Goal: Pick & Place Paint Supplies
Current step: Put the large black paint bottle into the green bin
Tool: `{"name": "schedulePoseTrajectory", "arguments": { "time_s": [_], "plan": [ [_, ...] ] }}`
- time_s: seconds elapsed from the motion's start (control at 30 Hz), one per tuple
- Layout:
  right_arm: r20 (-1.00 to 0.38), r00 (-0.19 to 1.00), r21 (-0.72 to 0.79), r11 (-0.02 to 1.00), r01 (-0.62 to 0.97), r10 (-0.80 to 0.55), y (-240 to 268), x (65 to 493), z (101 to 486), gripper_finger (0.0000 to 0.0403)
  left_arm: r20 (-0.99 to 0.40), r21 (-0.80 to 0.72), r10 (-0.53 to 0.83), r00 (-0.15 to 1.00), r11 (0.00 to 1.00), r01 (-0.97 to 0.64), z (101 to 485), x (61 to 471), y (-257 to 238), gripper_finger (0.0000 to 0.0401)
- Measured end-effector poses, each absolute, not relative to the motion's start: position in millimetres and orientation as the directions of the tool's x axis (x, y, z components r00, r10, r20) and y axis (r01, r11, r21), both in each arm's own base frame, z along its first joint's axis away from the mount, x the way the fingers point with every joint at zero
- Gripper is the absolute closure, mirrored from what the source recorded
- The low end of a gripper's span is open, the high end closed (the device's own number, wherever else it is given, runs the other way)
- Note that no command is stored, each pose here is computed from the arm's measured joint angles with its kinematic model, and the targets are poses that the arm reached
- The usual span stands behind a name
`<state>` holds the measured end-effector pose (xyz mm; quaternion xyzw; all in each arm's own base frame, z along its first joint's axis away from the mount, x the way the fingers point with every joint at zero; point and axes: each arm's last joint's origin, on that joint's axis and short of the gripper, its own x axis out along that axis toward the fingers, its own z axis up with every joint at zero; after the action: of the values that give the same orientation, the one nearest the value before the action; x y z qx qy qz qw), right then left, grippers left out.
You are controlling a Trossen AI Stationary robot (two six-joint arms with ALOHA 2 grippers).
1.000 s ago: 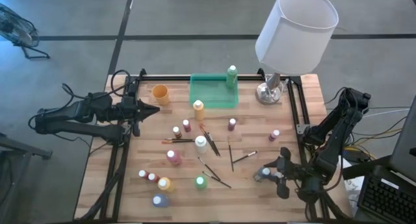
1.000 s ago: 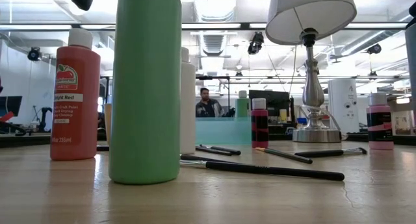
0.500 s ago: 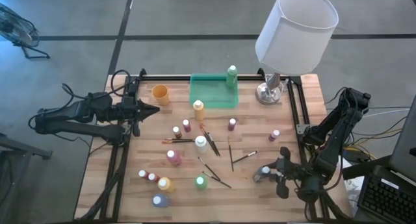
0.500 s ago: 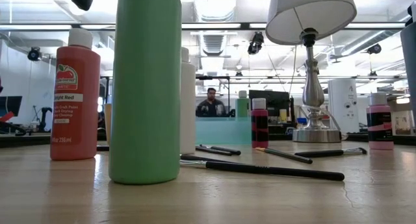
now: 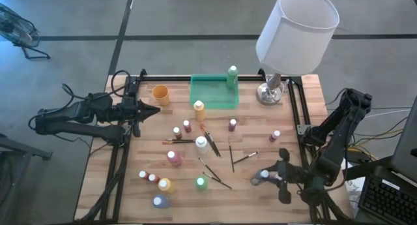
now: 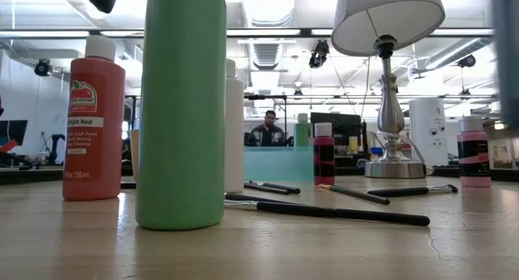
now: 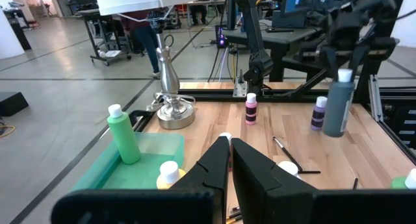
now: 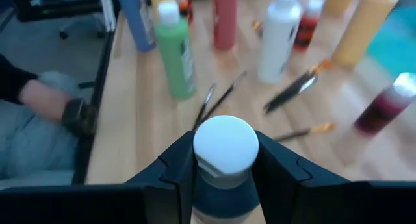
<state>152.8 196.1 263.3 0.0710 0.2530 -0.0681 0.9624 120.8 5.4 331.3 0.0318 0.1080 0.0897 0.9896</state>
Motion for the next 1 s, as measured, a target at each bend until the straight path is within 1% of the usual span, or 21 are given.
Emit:
{"name": "schedulePoseTrajectory", "arguments": {
  "time_s": [0.2,0.4,0.53,0.7,0.83,0.93,1.0],
  "plan": [
    [-0.450,0.870,-0.005,0.975,0.224,-0.202,179,179,285,0.0290,-0.208,0.082,0.185,0.961,0.982,-0.171,331,121,5,0.0378],
    [-0.431,0.843,-0.078,0.944,0.321,-0.323,150,208,289,0.0290,-0.208,0.082,0.185,0.960,0.982,-0.171,331,121,5,0.0378],
    [-0.371,0.856,-0.094,0.932,0.351,-0.360,133,227,299,0.0290,-0.208,0.082,0.184,0.961,0.982,-0.171,331,121,5,0.0378],
    [-0.275,0.888,-0.122,0.929,0.349,-0.369,114,247,314,0.0290,-0.208,0.082,0.185,0.961,0.982,-0.171,331,121,5,0.0378],
    [-0.245,0.857,-0.163,0.891,0.425,-0.453,90,259,317,0.0290,-0.208,0.082,0.185,0.960,0.982,-0.171,331,121,5,0.0378],
    [-0.228,0.821,-0.154,0.852,0.501,-0.524,67,266,314,0.0290,-0.208,0.082,0.185,0.961,0.982,-0.171,331,121,5,0.0378],
    [-0.216,0.808,-0.134,0.837,0.531,-0.548,52,271,312,0.0290,-0.208,0.082,0.184,0.961,0.982,-0.171,331,121,5,0.0378]
  ]
}}
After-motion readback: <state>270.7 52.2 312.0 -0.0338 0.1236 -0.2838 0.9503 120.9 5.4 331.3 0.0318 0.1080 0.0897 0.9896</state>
